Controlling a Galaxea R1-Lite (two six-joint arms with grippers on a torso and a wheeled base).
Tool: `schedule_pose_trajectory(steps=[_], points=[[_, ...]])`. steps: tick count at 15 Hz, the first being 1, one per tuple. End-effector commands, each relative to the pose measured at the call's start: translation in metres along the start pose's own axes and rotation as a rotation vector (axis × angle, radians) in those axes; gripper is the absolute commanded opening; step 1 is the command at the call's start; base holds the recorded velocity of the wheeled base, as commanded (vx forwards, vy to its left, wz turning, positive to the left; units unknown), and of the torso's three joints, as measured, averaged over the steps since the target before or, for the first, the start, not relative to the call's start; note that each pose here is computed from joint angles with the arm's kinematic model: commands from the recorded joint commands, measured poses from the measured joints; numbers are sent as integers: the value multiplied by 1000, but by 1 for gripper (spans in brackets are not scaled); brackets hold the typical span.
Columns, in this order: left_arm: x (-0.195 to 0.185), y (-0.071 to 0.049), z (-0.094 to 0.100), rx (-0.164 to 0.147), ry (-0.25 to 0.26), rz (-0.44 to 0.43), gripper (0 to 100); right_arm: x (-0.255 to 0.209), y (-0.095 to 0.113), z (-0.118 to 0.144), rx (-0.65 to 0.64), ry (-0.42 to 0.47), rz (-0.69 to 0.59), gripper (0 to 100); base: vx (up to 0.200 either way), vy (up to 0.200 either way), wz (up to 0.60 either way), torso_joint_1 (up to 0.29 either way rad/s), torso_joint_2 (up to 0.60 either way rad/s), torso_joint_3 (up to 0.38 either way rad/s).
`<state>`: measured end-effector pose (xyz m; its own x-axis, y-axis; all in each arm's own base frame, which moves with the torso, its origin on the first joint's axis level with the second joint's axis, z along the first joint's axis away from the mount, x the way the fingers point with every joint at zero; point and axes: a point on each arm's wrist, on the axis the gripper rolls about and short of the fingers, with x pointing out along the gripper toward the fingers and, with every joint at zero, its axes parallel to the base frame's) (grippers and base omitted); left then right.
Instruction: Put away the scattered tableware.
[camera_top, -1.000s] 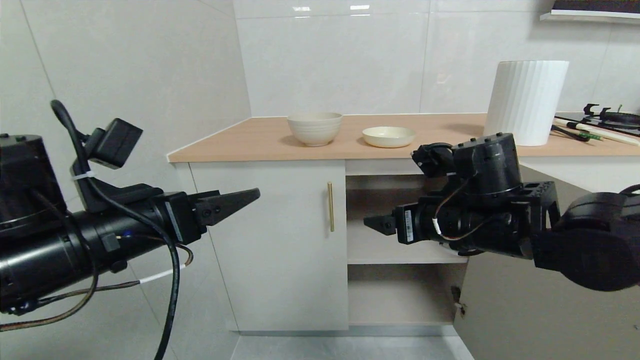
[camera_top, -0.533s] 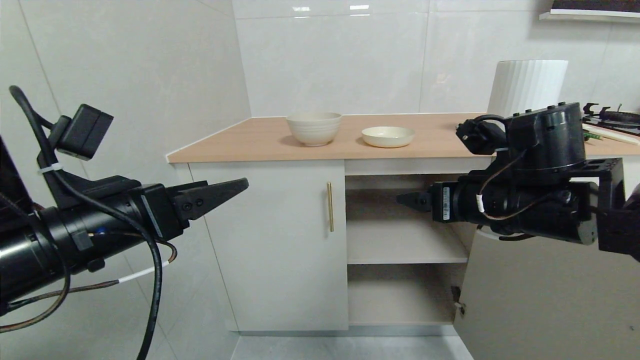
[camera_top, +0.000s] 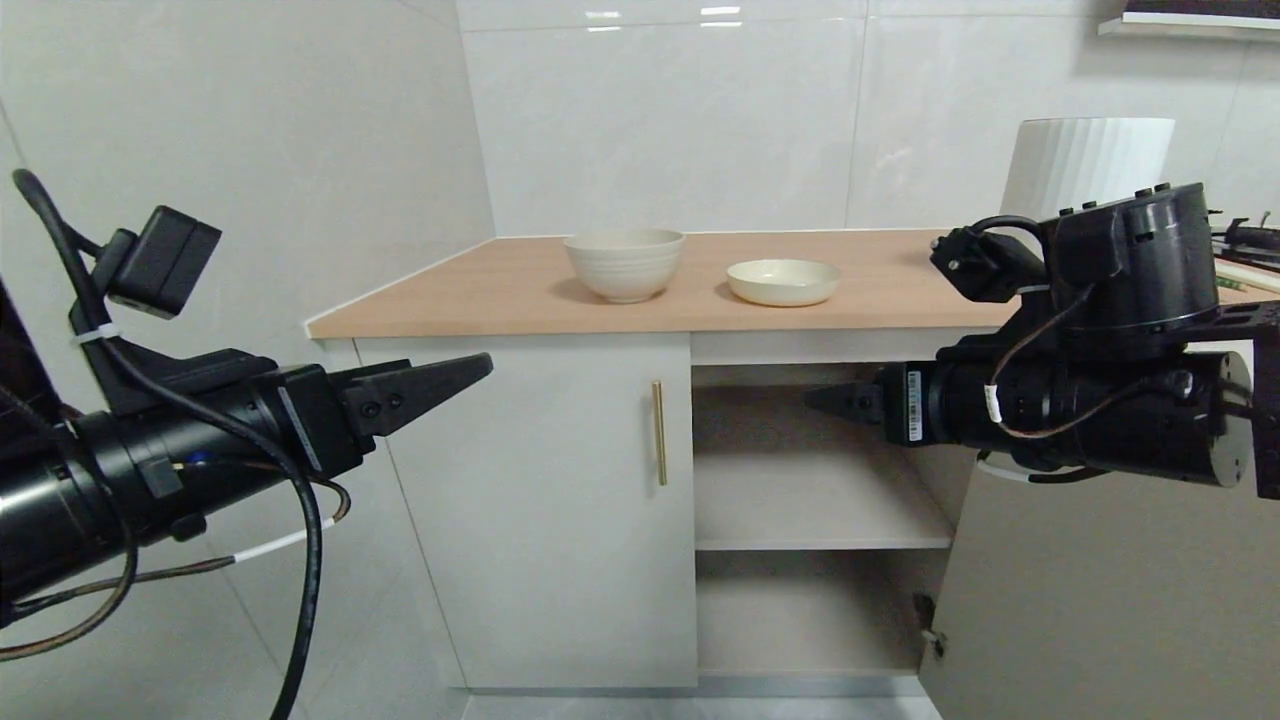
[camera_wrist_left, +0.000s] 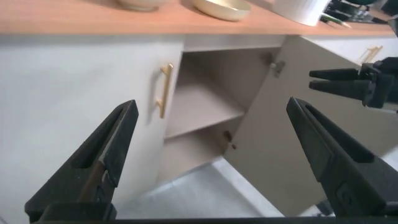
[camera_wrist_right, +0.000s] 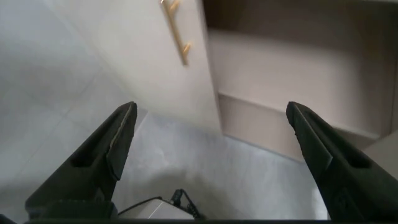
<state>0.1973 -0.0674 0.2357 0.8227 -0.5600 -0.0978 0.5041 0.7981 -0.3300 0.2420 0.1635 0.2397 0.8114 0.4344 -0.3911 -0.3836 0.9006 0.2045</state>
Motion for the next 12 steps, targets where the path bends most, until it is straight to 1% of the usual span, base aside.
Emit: schedule_pose_trajectory(steps=[1, 6, 7, 9, 12], points=[[2, 1, -1, -3, 6, 5, 100, -2, 0, 0, -1, 1, 12, 100, 200, 0, 0, 2, -2, 2], [3, 2, -3, -5, 12, 6, 100, -8, 0, -3, -1, 20, 70, 100, 200, 0, 0, 0, 3, 2], [2, 2, -2, -4, 11, 6, 100, -8, 0, -4, 1, 22, 76, 100, 0, 0, 0, 0, 0, 0], [2, 1, -2, -5, 8, 4, 100, -13, 0, -7, 0, 35, 132, 100, 0, 0, 0, 0, 0, 0], [1, 1, -2, -5, 8, 4, 100, -14, -1, -9, -5, 39, 127, 100, 0, 0, 0, 0, 0, 0]])
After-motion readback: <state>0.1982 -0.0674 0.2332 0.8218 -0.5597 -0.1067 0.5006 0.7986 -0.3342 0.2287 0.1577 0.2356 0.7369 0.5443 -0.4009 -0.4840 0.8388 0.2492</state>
